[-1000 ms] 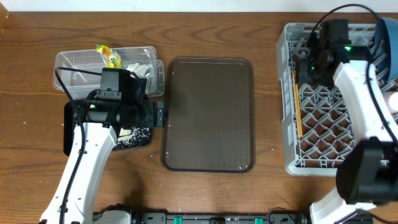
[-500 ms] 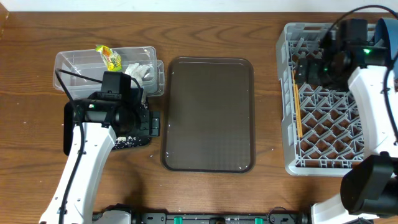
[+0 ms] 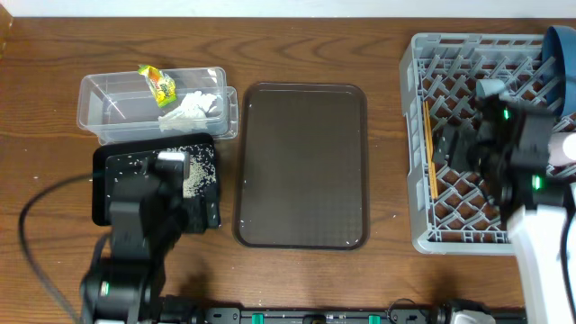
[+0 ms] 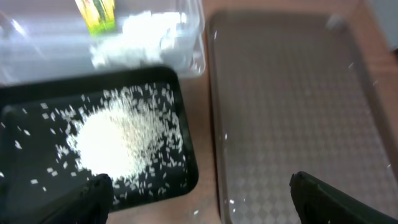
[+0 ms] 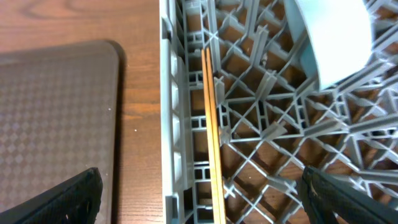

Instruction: Sort waste into correct bins and load items into the dishwasher rack

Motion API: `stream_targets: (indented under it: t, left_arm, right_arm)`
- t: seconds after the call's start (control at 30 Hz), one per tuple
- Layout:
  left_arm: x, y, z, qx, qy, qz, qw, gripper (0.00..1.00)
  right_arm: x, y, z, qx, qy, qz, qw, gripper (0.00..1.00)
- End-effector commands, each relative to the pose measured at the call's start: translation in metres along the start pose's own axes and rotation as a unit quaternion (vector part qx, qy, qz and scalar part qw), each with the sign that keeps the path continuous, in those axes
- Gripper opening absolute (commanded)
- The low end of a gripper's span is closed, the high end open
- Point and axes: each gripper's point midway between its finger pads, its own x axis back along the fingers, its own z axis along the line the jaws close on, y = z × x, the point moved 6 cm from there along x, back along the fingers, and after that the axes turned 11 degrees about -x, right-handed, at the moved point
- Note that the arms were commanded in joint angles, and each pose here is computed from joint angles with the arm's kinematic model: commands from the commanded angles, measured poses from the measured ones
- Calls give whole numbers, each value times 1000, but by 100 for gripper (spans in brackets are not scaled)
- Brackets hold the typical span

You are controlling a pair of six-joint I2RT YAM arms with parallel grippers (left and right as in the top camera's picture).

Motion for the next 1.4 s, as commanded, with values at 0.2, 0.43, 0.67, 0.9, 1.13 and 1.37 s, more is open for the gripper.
stream_targets:
  t: [0.2, 0.43, 0.67, 0.9, 1.13, 1.37]
  left_arm:
    - [23, 1, 1, -12, 17, -59, 998, 94]
    - [22, 1, 1, -12, 17, -58, 998, 94]
    - [22, 1, 1, -12, 17, -58, 998, 94]
    - [22, 1, 1, -12, 17, -58, 998, 94]
    - [22, 1, 1, -12, 17, -58, 998, 94]
    - [22, 1, 1, -12, 17, -58, 998, 94]
  right_arm:
    - [12, -33, -9, 2, -6, 4, 1000, 99]
    - [12, -45, -13, -2, -16, 36, 999, 99]
    - [12, -45, -13, -2, -16, 36, 999, 99]
    - [12, -45, -13, -2, -16, 36, 999, 99]
    - [12, -45, -13, -2, -16, 36, 999, 99]
    - [25, -44, -11, 2, -8, 10, 1000, 99]
